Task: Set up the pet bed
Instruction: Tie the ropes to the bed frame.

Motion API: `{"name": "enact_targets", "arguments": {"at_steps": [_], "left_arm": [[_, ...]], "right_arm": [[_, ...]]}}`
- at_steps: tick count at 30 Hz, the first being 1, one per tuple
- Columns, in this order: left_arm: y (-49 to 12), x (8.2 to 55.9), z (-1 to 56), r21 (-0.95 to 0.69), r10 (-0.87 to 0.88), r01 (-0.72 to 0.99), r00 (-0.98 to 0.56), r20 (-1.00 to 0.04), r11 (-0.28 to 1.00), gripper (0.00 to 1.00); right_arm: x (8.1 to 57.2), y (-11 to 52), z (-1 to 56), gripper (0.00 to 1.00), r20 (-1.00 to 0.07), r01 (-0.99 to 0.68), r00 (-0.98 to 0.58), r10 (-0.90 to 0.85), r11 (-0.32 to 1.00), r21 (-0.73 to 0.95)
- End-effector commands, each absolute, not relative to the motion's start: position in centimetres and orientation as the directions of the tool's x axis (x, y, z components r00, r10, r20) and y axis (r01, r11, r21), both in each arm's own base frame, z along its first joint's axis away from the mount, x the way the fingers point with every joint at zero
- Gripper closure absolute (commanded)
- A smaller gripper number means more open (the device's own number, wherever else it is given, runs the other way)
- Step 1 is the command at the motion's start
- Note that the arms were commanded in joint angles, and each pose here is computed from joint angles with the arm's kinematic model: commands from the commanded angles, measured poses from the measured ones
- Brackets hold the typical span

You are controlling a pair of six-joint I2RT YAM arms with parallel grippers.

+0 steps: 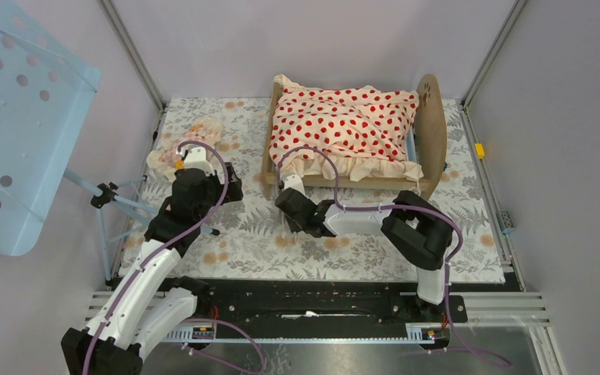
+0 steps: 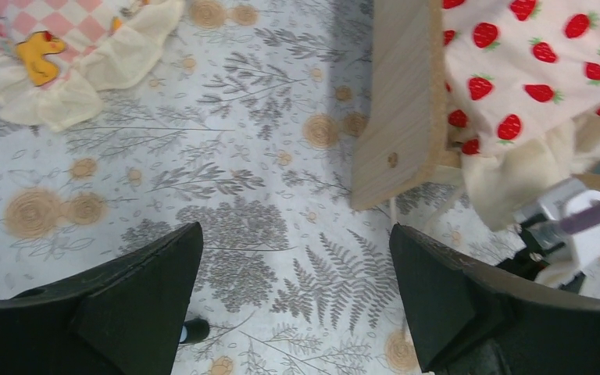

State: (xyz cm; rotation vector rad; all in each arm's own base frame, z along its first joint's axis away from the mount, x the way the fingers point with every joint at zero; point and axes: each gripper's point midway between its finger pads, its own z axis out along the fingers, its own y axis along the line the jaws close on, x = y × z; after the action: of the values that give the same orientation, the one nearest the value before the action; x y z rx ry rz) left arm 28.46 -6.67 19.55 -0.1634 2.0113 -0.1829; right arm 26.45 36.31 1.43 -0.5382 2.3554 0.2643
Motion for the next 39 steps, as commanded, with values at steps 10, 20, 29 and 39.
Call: {"name": "enact_targets", "arguments": {"at_steps": [10, 20, 29, 39], "left_arm": [[-14.9, 26.7, 24.6, -0.421, -0.264, 0.413, -0.385, -0.884, 0.807, 0.01], [-15.2, 25.4, 24.8, -0.424, -0.261, 0.451, -0.379, -0.888, 0.786, 0.01], [-17.3, 22.9, 22.5, -0.479, -0.229, 0.555, -0.460, -0.858, 0.680, 0.11], [-14.0, 24.2, 21.8, -0.488, -0.315, 0.337, -0.455, -0.833, 0.805, 0.09]], "right_arm": [[26.3, 36.8, 10.7, 1.00, -0.719, -0.363, -0.695, 0.004, 0.861, 0.355], [25.8, 40.5, 14.9, 1.00, -0.642, -0.328, -0.742, 0.191, 0.732, 0.598], [27.1, 41.5, 15.5, 1.00, -0.500, -0.186, -0.788, 0.358, 0.636, 0.749], [28.2, 43.6, 10.0, 1.00, -0.388, -0.057, -0.822, 0.418, 0.616, 0.785]]}}
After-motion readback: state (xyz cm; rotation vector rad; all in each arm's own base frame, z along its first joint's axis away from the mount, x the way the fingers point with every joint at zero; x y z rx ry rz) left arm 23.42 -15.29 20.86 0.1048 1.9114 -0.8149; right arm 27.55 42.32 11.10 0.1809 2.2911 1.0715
